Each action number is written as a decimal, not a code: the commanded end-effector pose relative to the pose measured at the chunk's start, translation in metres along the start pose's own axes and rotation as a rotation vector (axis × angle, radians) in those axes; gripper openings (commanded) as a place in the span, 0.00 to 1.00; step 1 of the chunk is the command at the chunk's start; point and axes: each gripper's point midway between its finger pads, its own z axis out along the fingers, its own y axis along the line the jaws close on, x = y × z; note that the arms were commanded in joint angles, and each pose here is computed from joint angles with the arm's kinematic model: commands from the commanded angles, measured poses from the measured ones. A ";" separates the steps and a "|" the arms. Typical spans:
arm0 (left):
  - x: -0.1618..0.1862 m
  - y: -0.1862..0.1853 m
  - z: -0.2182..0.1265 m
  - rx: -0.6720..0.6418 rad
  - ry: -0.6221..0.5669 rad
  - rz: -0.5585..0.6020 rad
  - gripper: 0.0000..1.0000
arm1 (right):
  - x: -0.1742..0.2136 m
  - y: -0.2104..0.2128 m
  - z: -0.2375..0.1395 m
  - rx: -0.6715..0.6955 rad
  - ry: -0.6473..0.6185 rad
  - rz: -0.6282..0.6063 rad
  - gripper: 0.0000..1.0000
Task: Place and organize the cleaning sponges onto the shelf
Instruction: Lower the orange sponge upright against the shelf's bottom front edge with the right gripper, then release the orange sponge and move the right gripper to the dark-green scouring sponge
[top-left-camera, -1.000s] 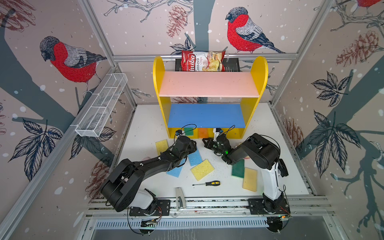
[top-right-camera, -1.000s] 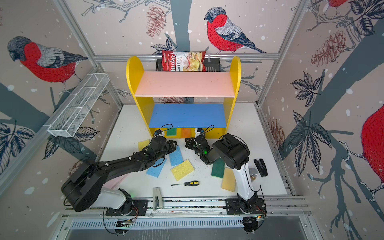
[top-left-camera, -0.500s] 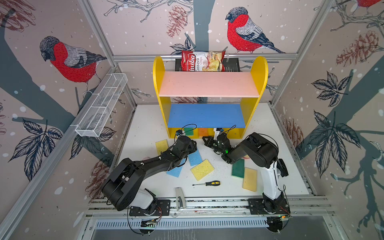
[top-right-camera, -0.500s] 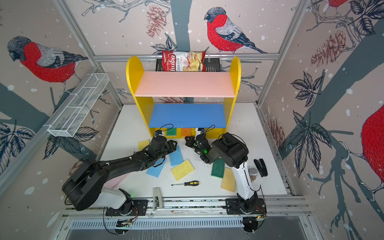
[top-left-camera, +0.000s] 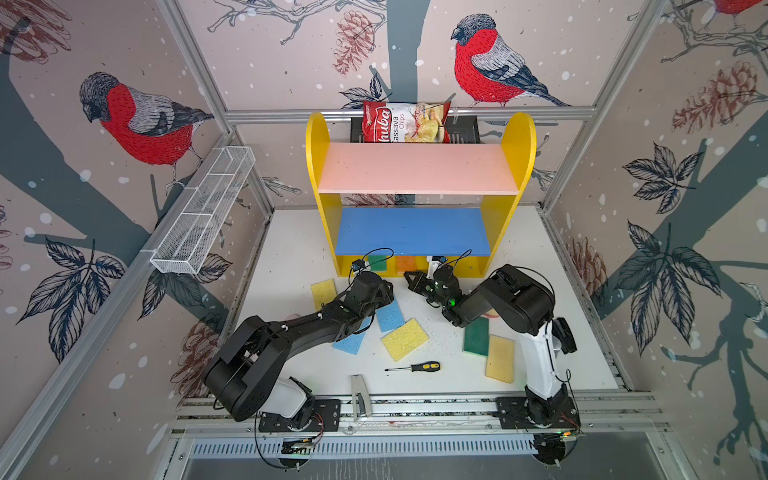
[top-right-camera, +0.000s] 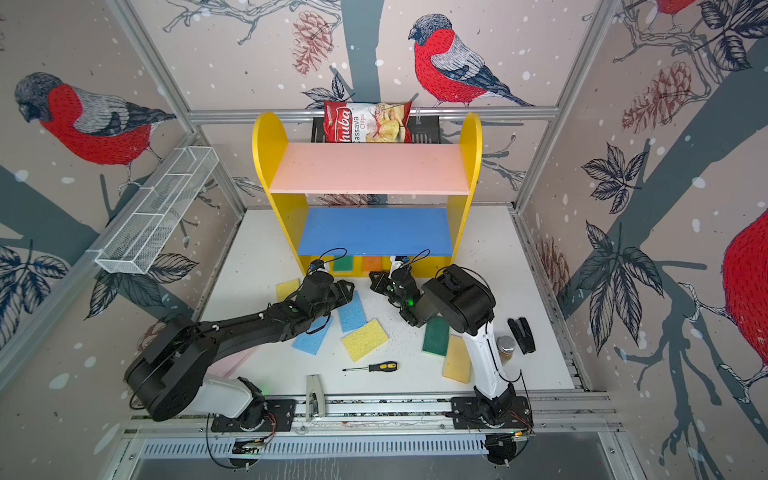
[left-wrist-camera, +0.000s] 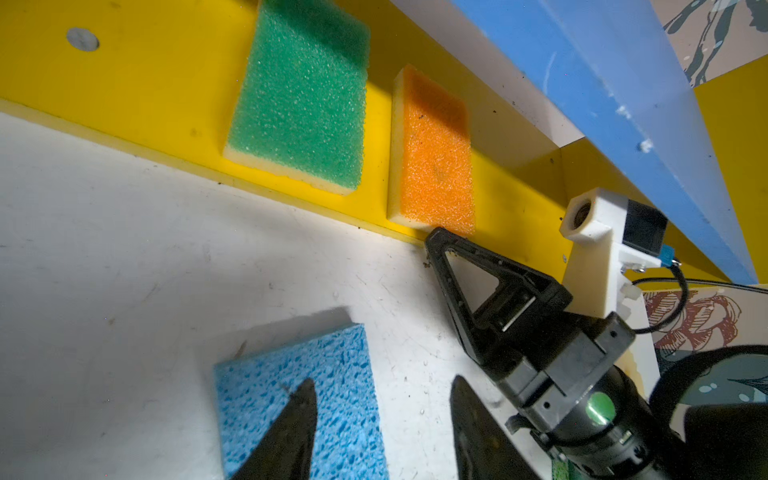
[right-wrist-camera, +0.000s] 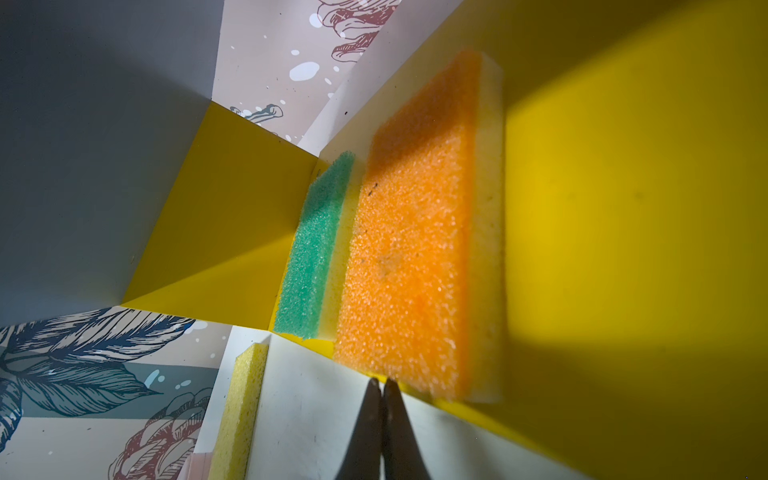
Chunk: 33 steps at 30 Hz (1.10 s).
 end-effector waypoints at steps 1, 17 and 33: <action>-0.001 -0.002 0.000 0.005 0.001 -0.006 0.52 | 0.024 -0.038 -0.003 0.140 0.088 0.018 0.06; -0.004 -0.003 -0.002 0.002 -0.008 -0.002 0.52 | 0.036 -0.035 -0.017 0.114 0.130 0.055 0.07; -0.092 -0.015 -0.071 -0.019 -0.329 0.077 0.57 | 0.007 -0.037 -0.116 0.336 0.128 -0.099 0.15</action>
